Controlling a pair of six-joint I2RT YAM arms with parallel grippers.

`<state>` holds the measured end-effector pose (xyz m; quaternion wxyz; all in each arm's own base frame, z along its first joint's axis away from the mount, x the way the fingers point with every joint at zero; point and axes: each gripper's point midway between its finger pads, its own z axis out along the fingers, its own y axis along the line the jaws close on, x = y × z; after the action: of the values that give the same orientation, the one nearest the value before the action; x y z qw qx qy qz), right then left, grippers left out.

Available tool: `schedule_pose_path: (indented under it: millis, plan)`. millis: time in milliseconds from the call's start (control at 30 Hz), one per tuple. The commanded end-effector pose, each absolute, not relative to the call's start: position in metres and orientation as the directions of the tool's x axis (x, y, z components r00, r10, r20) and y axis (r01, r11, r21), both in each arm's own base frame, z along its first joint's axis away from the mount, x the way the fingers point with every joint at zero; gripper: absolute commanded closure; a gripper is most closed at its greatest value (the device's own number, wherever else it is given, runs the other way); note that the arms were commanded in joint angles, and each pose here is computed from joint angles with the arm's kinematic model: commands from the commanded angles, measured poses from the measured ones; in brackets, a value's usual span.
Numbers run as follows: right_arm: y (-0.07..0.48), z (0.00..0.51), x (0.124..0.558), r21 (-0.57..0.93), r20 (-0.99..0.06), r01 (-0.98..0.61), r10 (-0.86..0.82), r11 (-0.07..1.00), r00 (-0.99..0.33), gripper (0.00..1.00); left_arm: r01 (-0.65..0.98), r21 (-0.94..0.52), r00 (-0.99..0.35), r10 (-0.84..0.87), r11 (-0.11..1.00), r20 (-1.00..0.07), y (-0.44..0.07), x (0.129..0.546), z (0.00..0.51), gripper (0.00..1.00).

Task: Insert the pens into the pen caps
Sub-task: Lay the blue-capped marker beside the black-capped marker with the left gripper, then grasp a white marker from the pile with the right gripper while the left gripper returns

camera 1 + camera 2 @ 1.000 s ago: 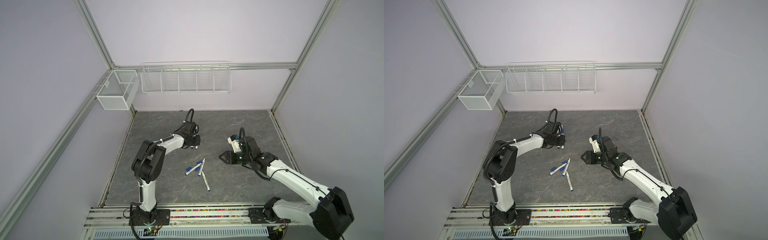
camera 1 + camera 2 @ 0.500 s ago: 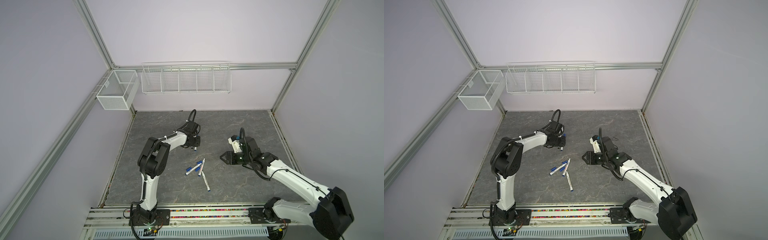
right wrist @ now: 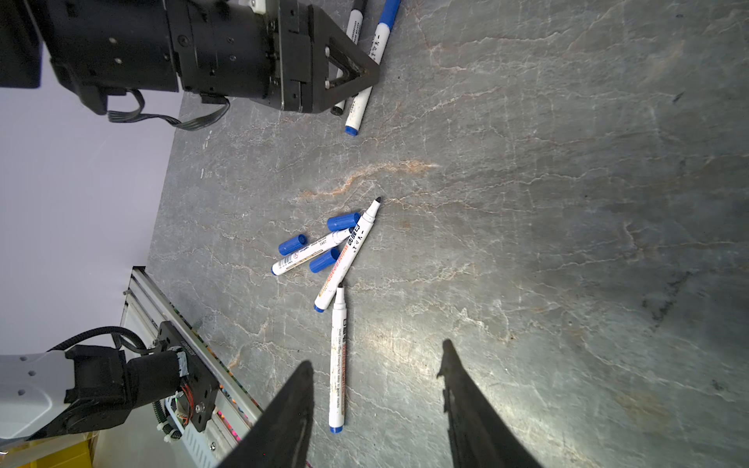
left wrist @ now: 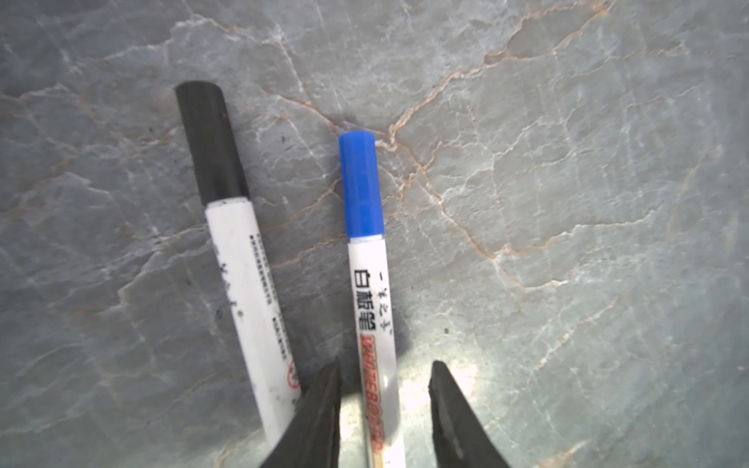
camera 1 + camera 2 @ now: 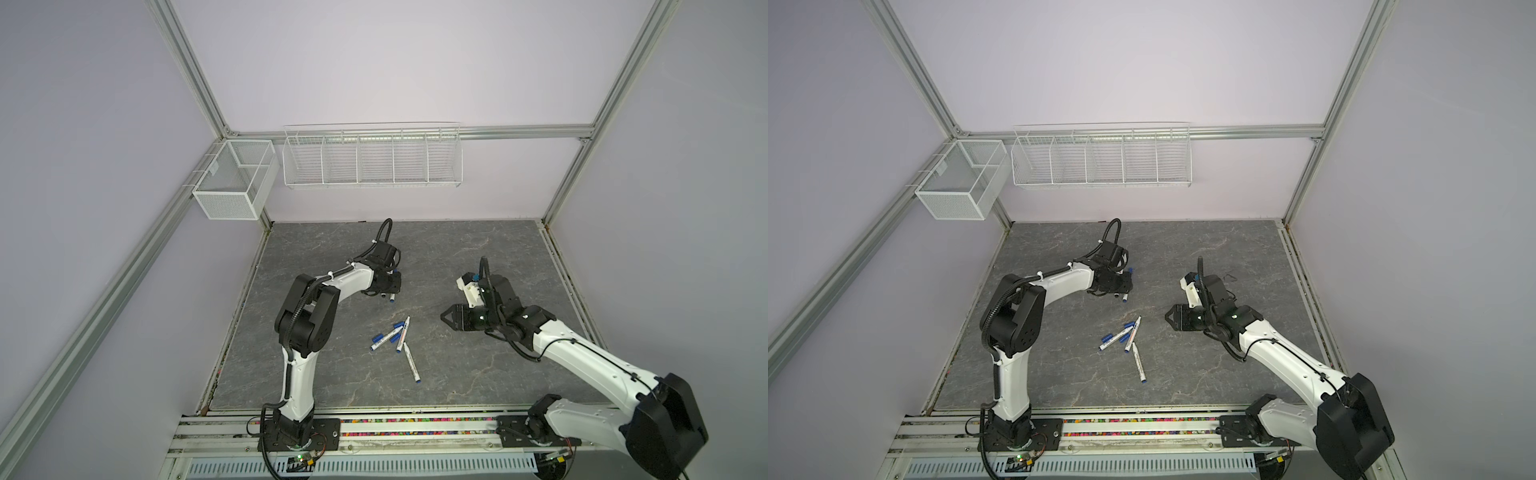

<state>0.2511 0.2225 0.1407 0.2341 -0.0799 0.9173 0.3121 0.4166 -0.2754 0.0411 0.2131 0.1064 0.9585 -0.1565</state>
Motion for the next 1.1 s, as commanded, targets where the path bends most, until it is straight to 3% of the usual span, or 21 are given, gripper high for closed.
schedule_pose_path:
  millis: [0,167,367,600,900,1067]
  plan:
    - [0.216,0.14,0.248,0.52,-0.485,-0.291,-0.003,0.803,-0.874,0.47,0.284,-0.27,-0.851,0.112,0.92,-0.514,-0.276,0.417,0.079,0.61]
    - [0.215,0.138,0.247,0.512,-0.49,-0.301,-0.014,0.805,-0.871,0.47,0.32,-0.201,-0.821,0.165,0.926,-0.546,-0.261,0.379,0.094,0.59]
    - [0.216,0.132,0.246,0.505,-0.481,-0.31,-0.036,0.806,-0.876,0.47,0.406,-0.095,-0.825,0.319,0.909,-0.466,-0.239,0.293,0.075,0.57]
    - [0.221,0.125,0.248,0.512,-0.467,-0.317,-0.052,0.798,-0.883,0.47,0.443,-0.189,-0.85,0.344,0.876,-0.398,-0.22,0.228,0.063,0.55]
    - [0.252,0.125,0.241,0.512,-0.457,-0.392,-0.144,0.764,-0.878,0.49,0.399,-0.203,-0.855,0.283,0.894,-0.434,-0.219,0.233,0.072,0.55]
    - [0.283,0.123,0.236,0.466,-0.451,-0.472,-0.257,0.749,-0.854,0.49,0.27,-0.157,-0.859,0.164,0.95,-0.485,-0.194,0.251,0.087,0.54]
